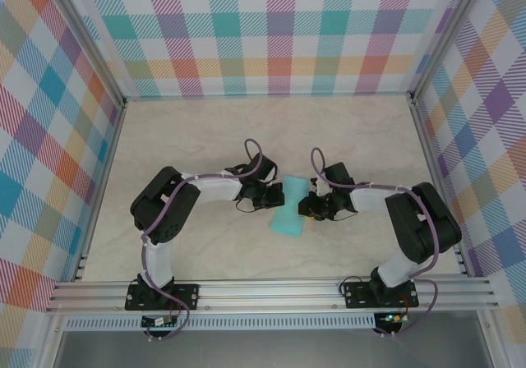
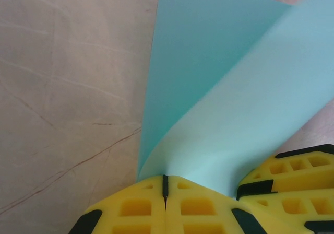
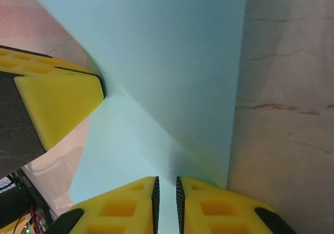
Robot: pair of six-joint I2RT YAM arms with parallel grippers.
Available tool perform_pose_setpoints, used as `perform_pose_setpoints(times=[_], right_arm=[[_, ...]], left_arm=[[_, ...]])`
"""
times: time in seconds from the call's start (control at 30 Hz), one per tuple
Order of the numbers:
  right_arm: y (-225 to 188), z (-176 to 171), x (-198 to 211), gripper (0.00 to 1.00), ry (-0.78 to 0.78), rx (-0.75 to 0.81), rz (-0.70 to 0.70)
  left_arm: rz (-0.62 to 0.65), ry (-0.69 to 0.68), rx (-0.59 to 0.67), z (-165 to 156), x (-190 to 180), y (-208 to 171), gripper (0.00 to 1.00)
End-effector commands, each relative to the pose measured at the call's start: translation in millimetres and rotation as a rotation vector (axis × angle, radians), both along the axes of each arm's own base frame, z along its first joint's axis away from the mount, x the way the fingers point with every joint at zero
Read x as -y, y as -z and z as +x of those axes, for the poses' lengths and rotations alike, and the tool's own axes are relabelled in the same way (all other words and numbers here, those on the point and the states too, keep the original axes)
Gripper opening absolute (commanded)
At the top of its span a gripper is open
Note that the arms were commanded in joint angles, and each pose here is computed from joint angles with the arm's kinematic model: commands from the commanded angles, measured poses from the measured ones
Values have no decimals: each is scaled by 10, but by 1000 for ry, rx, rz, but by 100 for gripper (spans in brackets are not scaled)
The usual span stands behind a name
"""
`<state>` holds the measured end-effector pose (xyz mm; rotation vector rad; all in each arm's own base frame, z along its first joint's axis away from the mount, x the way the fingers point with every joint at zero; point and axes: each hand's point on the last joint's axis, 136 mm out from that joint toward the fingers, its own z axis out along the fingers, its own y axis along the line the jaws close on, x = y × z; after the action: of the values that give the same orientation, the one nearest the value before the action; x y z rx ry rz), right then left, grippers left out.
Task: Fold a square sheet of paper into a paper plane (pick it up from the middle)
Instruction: Fold the square sheet of paper in half at the center of the table.
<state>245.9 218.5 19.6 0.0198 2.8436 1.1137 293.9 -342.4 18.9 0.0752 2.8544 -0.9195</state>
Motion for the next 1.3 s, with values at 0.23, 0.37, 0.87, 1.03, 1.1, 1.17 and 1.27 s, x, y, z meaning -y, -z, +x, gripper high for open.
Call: perform_pose_setpoints(times=[0.23, 0.37, 0.87, 1.03, 1.1, 1.17, 1.27], right_arm=[[-240, 325, -32, 18, 5, 84, 47], [-35, 318, 32, 18, 20, 44, 28], [-204, 440, 24, 19, 42, 54, 27], [-180, 552, 32, 20, 35, 66, -3], [-102, 564, 46, 20, 38, 51, -9], [3, 552, 77, 19, 45, 34, -25], [160, 505, 131, 20, 63, 0, -48]], left_arm=[[182, 13, -108, -293, -290, 531, 0], [188, 15, -106, -293, -301, 523, 0], [196, 16, -110, -297, -314, 539, 0], [197, 16, -110, -299, -315, 537, 0], [199, 15, -110, -302, -320, 535, 0], [201, 15, -109, -300, -322, 534, 0], [203, 15, -107, -299, -327, 534, 0]])
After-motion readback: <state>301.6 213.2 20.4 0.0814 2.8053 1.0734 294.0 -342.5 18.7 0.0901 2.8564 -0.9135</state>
